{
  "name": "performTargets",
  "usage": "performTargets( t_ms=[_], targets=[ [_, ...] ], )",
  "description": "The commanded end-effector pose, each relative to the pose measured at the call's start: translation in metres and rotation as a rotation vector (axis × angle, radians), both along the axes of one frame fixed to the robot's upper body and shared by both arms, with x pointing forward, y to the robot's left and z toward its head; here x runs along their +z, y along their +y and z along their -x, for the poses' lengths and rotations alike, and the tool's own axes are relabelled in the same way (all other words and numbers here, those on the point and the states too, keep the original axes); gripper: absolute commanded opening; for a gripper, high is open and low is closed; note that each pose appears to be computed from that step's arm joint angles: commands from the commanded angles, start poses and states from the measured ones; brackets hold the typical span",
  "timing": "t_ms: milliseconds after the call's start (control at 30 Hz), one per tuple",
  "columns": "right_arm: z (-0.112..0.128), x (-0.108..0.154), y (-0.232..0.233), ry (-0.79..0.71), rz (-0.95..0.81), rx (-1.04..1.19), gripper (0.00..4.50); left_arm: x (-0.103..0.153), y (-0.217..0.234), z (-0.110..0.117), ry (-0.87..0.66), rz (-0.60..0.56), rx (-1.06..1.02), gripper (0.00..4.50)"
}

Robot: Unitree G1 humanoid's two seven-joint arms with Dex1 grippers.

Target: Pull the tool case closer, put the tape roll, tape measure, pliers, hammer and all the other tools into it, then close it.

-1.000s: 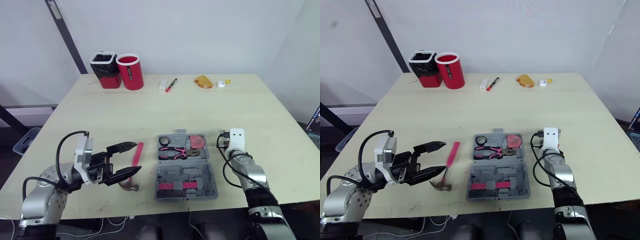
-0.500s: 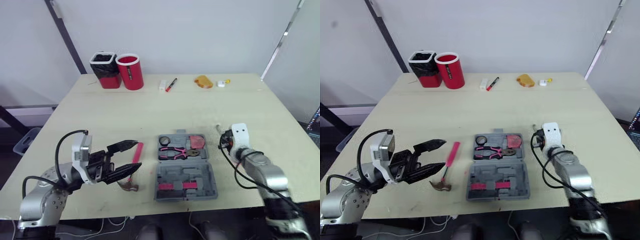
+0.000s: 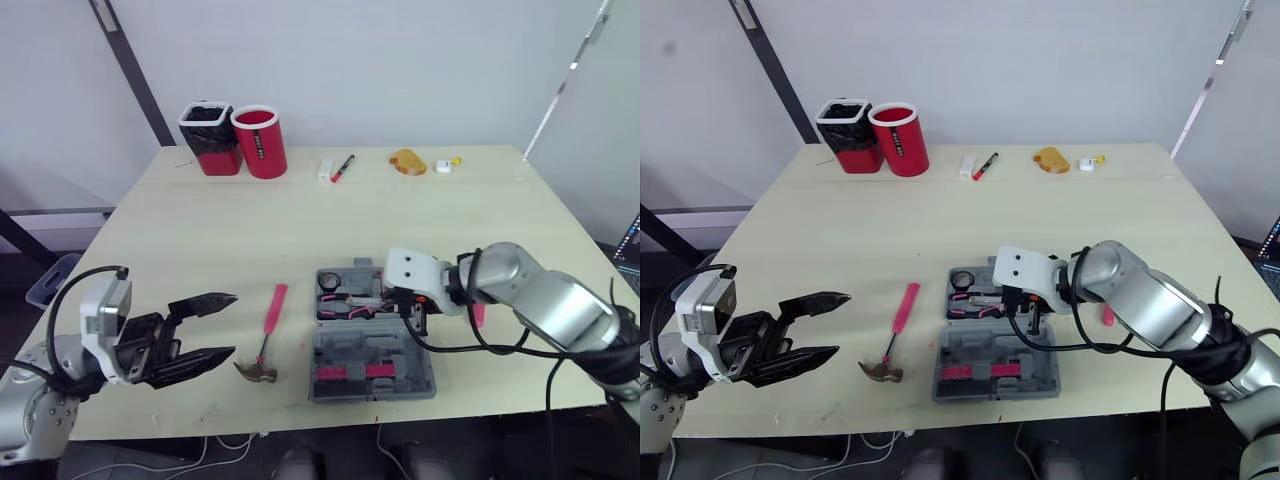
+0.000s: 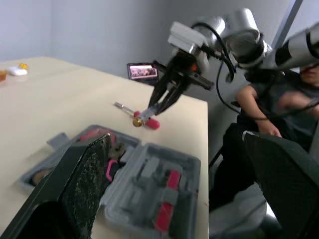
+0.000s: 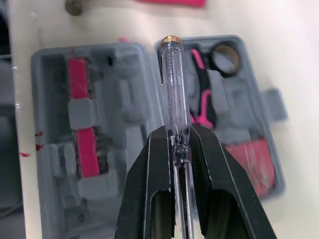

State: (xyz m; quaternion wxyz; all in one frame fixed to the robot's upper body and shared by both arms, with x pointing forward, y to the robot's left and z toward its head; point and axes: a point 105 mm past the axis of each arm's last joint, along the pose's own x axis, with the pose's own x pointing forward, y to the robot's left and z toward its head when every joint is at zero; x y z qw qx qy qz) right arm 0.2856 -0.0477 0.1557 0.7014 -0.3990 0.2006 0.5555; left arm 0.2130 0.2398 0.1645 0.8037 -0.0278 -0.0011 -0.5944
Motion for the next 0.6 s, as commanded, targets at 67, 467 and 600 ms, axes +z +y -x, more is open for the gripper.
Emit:
performTargets(
  t_ms=[67, 467, 600],
  targets=[
    [0.001, -0.009, 0.026, 0.031, 0.107, 0.055, 0.05, 0.006, 0.005, 0.003, -0.047, -0.064, -0.03, 4.5],
    [-0.002, -0.049, 0.042, 0.087, 0.205, 0.032, 0.05, 0.001, 0.004, 0.006, -0.034, -0.095, -0.052, 4.5],
    [-0.009, -0.057, 0.047, 0.09, 0.203, 0.009, 0.05, -0.003, 0.004, 0.008, -0.025, -0.113, -0.064, 4.5]
  ],
)
